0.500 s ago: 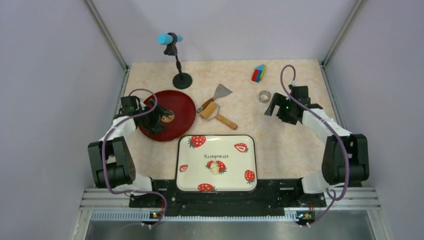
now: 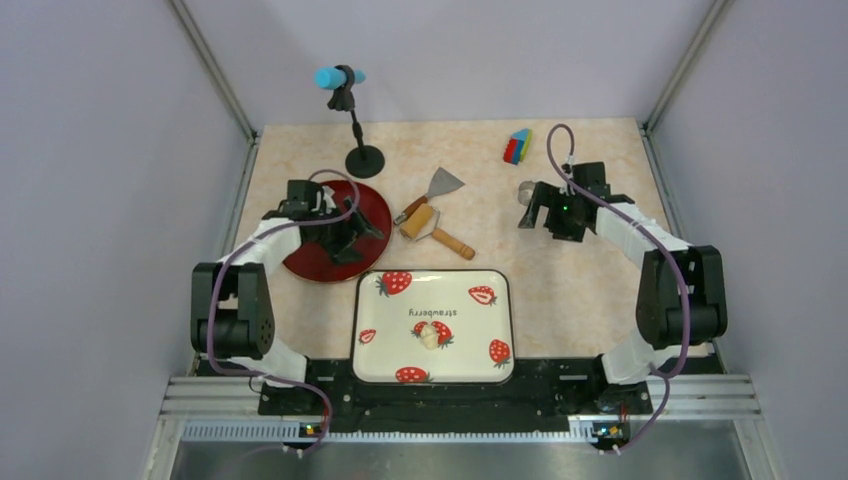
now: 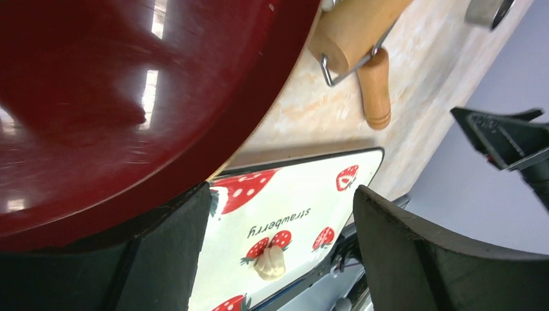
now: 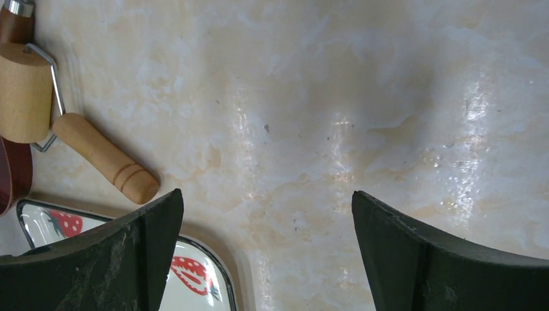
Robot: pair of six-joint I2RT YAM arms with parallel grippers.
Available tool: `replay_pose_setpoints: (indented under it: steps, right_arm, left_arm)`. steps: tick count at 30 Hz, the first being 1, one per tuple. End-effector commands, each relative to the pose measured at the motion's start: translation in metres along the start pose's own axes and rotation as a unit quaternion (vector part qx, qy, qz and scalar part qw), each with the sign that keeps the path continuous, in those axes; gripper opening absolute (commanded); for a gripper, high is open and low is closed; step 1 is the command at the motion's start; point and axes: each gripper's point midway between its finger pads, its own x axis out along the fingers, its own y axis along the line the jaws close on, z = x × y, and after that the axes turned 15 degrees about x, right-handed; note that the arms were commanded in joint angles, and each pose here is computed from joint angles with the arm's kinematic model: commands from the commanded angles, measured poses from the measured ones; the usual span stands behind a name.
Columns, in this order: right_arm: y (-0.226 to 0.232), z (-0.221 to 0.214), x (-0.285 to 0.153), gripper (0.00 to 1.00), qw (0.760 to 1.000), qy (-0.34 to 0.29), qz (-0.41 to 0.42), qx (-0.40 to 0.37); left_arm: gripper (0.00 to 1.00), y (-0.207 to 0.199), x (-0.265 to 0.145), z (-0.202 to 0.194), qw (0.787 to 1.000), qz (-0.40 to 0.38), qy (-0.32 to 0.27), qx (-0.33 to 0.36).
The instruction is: Roll out the dumpling wrappers from the dough
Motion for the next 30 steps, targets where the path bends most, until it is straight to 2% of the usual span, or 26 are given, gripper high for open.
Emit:
replay_pose_setpoints:
  steps: [1,6,11,20,24,30]
  right_arm:
    - [0.01,-0.007,0.0,0.99,1.0,0.022,0.008,-0.007]
    - [0.005,-0.019,0.002,0.99,0.999,0.042,0.001,0.003]
    - [0.005,-0.022,0.002,0.99,0.999,0.051,0.002,0.003]
    - [0.008,-0.026,0.006,0.98,0.998,0.069,0.01,0.009]
    - [0.008,-0.028,0.009,0.98,0.997,0.078,0.008,0.012]
    - [0.007,-0.033,0.01,0.96,0.995,0.094,0.006,0.011]
  left_arm:
    - [0.84,-0.028,0.016,-0.009,0.998,-0.008,0.018,0.053]
    - [0.78,-0.052,0.037,-0.032,0.995,-0.024,0.061,0.079]
    - [0.78,-0.068,0.043,-0.056,0.989,-0.026,0.09,0.114]
    - [0.77,-0.059,0.039,-0.116,0.963,0.037,0.18,0.197]
    - [0.77,-0.052,0.034,-0.132,0.956,0.059,0.191,0.215]
    - [0.78,-0.056,0.027,-0.128,0.963,0.057,0.164,0.205]
